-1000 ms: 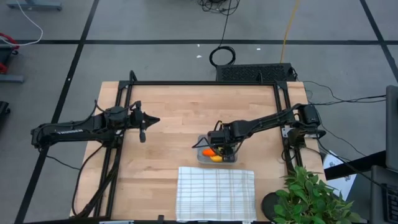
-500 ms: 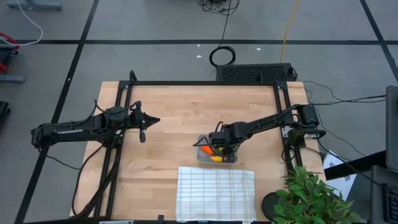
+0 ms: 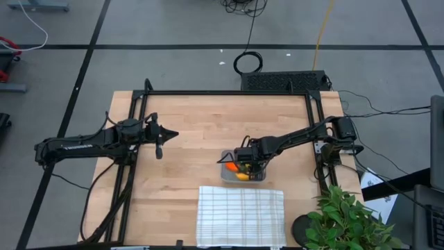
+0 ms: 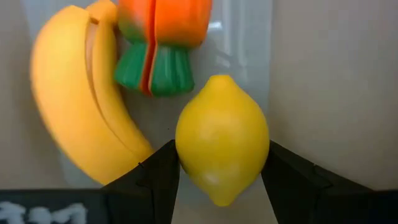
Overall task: Pick and placing Produce into tupperware
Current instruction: Put the lemon into the gray bin
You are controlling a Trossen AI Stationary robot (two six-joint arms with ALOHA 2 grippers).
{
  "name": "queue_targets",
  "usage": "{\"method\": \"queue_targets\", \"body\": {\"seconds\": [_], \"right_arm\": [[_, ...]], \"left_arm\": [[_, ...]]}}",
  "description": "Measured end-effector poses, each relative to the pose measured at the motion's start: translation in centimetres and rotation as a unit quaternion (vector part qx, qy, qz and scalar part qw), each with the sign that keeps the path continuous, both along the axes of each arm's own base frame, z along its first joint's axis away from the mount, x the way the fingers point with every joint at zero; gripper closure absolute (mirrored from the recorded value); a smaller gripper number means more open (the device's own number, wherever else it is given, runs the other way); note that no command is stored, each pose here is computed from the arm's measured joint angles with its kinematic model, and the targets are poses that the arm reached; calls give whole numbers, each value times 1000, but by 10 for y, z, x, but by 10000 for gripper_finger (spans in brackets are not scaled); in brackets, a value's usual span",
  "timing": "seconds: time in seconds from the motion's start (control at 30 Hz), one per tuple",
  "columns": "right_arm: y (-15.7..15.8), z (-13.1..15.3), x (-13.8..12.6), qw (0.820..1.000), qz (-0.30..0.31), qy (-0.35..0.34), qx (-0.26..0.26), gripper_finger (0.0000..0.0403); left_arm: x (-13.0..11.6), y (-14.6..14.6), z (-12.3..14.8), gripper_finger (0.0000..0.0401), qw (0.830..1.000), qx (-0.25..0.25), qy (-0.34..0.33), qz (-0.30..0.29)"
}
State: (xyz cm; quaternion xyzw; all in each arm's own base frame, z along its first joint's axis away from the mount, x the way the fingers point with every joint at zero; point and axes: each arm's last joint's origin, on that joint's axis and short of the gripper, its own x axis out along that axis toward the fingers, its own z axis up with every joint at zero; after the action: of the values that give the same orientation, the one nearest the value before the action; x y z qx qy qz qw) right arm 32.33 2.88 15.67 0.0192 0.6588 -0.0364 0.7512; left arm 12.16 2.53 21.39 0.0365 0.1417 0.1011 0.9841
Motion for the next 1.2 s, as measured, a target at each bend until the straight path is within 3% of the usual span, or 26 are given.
{"method": "queue_targets", "body": {"seconds": [0.47, 0.8, 1.2], "right_arm": [[0, 0, 2, 1000, 1, -11, 7, 214], [1, -1, 4, 1000, 1, -20, 8, 170], [5, -1, 3, 1000, 3, -20, -3, 172]], "left_arm": [[0, 0, 0, 380, 1000, 0, 0, 0], [0, 0, 0, 380, 1000, 0, 0, 0], [0, 0, 0, 380, 1000, 0, 0, 0]]}}
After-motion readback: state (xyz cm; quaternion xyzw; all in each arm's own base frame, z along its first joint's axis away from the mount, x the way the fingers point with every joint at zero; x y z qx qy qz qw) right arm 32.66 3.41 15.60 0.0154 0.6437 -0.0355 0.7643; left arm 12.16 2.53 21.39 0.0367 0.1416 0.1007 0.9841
